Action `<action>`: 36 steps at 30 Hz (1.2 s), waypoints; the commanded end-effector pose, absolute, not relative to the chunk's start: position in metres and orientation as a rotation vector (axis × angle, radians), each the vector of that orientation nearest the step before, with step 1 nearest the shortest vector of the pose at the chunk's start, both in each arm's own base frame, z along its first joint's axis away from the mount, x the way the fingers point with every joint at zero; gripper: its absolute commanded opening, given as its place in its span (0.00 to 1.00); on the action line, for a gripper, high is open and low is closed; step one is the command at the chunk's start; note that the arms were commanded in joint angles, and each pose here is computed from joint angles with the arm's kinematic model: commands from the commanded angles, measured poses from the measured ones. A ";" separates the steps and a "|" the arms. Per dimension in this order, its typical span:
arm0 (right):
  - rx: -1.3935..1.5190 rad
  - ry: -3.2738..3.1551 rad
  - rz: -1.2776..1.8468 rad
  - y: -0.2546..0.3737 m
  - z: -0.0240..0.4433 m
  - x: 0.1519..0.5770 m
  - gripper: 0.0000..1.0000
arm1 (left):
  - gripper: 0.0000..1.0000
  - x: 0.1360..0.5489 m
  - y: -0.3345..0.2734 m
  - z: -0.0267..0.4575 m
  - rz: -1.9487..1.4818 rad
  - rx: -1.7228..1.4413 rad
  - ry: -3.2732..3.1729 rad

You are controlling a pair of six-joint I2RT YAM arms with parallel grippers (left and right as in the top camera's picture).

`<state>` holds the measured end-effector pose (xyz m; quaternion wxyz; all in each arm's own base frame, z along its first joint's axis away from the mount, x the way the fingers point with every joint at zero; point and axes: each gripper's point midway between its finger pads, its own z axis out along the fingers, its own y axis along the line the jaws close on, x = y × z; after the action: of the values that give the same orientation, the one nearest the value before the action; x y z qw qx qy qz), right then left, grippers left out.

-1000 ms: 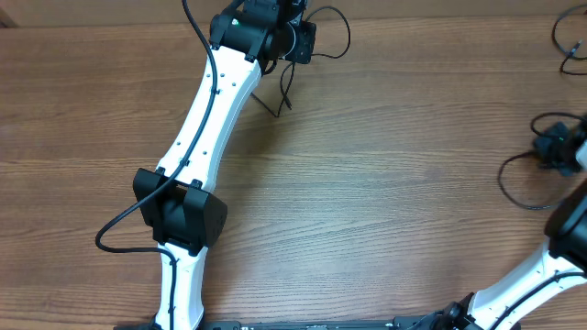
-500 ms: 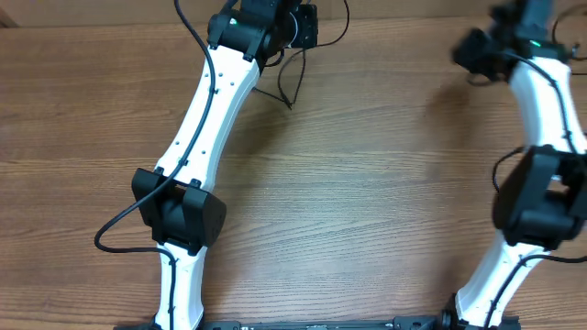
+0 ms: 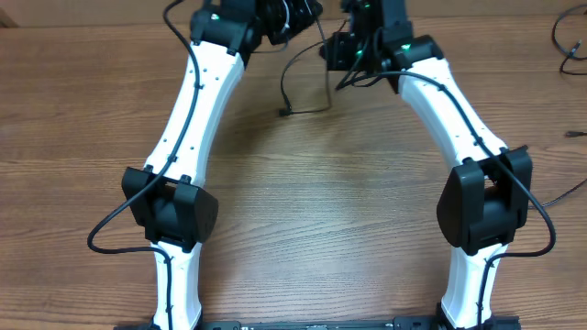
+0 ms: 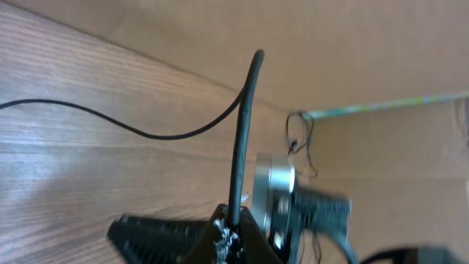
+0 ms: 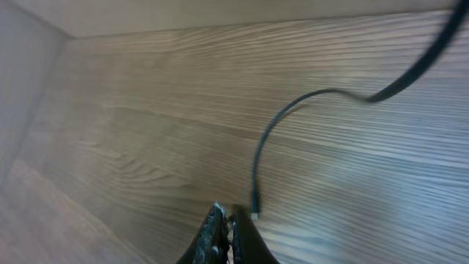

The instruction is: Untangle cables

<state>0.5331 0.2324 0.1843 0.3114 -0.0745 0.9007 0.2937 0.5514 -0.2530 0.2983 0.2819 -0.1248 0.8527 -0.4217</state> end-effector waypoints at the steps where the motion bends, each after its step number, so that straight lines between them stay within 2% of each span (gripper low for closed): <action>1: -0.225 2.331 0.787 0.243 0.197 0.536 0.04 | 0.04 0.561 -0.225 0.322 -1.148 -0.407 2.213; 5: -0.241 2.272 0.794 0.248 0.211 0.541 0.04 | 0.04 0.570 -0.197 0.317 -1.087 -0.475 2.205; 13: -0.186 2.148 0.847 0.247 0.268 0.547 0.04 | 0.04 0.578 -0.161 0.302 -0.958 -0.584 2.218; 26: -0.307 2.204 0.947 0.299 0.260 0.511 0.06 | 0.04 0.574 -0.164 0.283 -0.901 -0.605 2.264; 36: -0.319 2.229 0.898 0.300 0.252 0.508 0.07 | 0.04 0.577 -0.148 0.259 -0.784 -0.622 2.293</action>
<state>0.5087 0.3042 0.2184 0.3187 -0.1158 0.8742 0.3477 0.5763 -0.1615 0.2551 0.2921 -0.2377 0.8681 -0.3234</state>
